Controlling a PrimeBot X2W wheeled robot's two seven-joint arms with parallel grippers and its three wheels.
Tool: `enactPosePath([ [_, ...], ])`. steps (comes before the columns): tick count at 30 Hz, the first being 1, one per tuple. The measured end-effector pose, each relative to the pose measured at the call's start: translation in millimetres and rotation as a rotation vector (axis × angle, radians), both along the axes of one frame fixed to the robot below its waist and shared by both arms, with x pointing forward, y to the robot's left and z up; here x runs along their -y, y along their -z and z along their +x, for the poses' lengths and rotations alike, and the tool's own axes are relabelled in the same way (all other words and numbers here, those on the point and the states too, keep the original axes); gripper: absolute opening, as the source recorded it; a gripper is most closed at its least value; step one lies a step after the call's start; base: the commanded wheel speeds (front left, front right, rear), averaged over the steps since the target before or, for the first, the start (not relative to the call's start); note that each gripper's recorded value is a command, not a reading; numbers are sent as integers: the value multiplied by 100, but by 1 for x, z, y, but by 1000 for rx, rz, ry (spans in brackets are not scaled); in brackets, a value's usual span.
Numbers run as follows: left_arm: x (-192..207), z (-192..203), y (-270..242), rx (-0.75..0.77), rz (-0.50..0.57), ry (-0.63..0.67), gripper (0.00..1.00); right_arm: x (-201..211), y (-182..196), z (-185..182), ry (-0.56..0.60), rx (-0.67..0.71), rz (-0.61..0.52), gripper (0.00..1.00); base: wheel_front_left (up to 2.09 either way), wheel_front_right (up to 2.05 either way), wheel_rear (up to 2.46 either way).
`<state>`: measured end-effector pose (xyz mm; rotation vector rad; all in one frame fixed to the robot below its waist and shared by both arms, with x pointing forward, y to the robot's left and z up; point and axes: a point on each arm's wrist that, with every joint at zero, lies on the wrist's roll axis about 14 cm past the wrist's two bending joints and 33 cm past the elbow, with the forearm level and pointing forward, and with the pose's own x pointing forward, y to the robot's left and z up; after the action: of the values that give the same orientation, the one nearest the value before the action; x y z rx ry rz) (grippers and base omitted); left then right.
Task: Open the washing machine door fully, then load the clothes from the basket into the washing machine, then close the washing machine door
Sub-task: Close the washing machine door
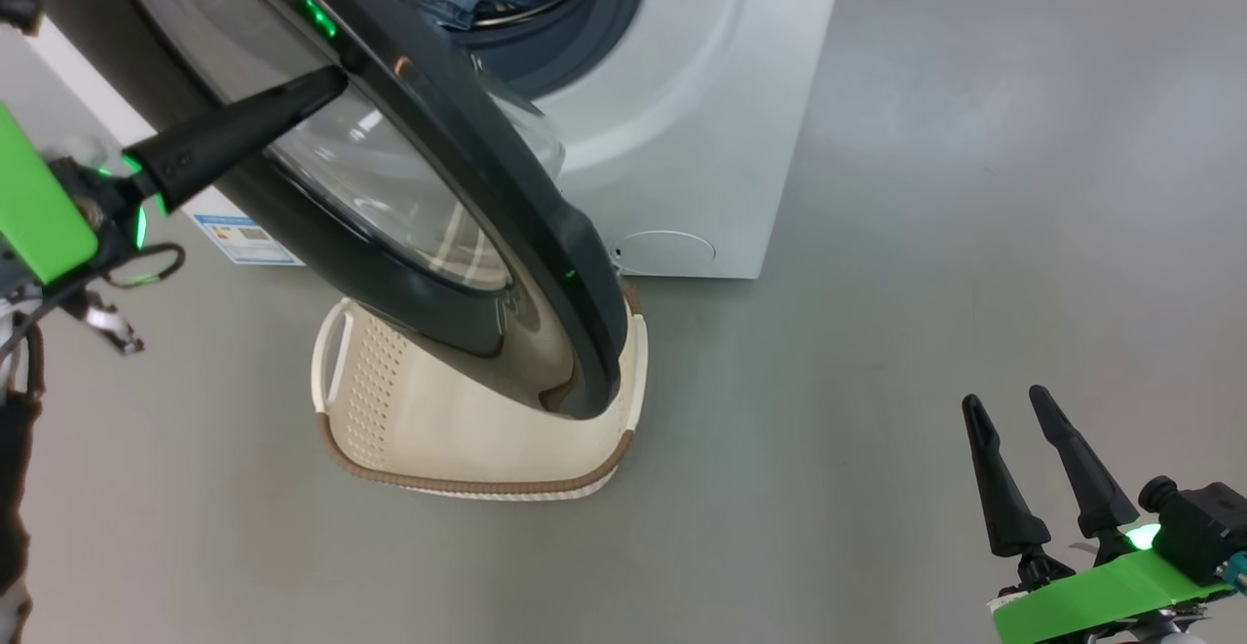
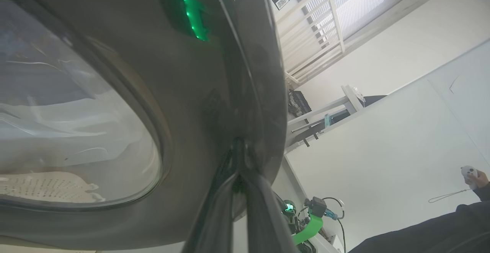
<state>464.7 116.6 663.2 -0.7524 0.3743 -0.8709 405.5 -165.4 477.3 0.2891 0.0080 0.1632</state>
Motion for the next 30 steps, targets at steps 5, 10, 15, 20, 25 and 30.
enactPosePath([
  [5,-20,-14,10,-22,-8,-64,0,-8,-7,1,-24,21,1,100,0,0,0],
  [10,-38,-26,17,-39,-25,-127,0,-13,-11,0,-49,31,-6,100,0,0,0],
  [15,-56,-38,33,-74,-49,-203,5,-18,-14,-3,-67,39,-11,100,0,0,0],
  [20,-73,-52,62,-135,-53,-287,46,-17,-18,-6,-68,48,-16,100,0,0,0],
  [25,-86,-61,88,-181,-68,-377,100,-9,-10,-15,-50,21,-25,100,0,0,0],
  [30,-100,-66,114,-214,-46,-472,100,1,-10,-16,-28,20,-34,100,0,0,0],
])
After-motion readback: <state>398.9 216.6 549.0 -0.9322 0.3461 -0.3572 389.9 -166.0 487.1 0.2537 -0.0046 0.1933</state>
